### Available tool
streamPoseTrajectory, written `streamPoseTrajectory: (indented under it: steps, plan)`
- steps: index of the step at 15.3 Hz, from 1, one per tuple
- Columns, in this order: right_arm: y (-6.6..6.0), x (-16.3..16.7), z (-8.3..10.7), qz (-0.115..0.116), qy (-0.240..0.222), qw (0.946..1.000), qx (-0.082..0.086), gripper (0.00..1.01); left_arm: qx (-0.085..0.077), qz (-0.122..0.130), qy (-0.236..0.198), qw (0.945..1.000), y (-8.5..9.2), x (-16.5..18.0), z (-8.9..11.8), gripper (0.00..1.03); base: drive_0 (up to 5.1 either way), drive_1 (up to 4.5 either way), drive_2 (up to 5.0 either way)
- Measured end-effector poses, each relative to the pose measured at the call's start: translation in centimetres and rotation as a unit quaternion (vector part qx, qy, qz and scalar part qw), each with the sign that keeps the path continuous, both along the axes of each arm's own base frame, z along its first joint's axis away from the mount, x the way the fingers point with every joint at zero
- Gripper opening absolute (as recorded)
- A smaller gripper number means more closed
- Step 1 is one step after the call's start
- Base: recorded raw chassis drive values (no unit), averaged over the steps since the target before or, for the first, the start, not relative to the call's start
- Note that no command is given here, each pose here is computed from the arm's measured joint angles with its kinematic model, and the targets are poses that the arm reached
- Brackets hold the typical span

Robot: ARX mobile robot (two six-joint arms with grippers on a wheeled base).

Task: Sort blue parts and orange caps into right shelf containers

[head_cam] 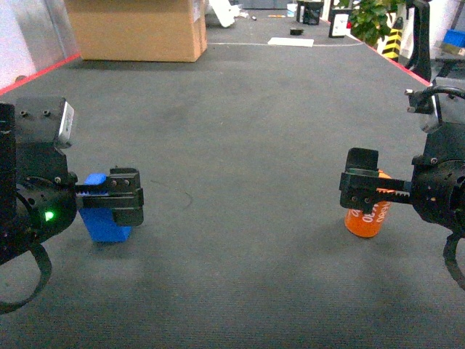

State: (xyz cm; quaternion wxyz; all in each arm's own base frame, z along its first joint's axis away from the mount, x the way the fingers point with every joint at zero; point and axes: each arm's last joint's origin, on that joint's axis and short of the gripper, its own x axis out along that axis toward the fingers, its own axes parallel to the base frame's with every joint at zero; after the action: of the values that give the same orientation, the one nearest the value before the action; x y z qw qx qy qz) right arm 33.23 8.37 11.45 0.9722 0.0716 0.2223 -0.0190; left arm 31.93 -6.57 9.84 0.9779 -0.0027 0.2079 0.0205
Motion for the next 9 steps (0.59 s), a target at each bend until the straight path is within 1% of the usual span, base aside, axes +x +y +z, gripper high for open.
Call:
streamPoseTrajectory:
  steps: [2, 6, 9]
  plan:
    - [0.1, 0.3, -0.5, 0.004, 0.005, 1.0, 0.003, 0.98, -0.003, 0.0, 0.004, 1.0, -0.1, 0.1, -0.4, 0.98, 0.0, 0.0, 0.0]
    - [0.3, 0.8, -2.8, 0.005, 0.041, 0.9991, -0.007, 0.98, -0.007, -0.004, 0.024, 0.9997, -0.4, 0.3, -1.7, 0.98, 0.0, 0.0, 0.0]
    - [0.4, 1.2, -3.3, 0.006, 0.044, 0.999, -0.011, 0.98, -0.004, -0.005, 0.036, 0.9993, -0.6, 0.3, -2.4, 0.98, 0.0, 0.0, 0.0]
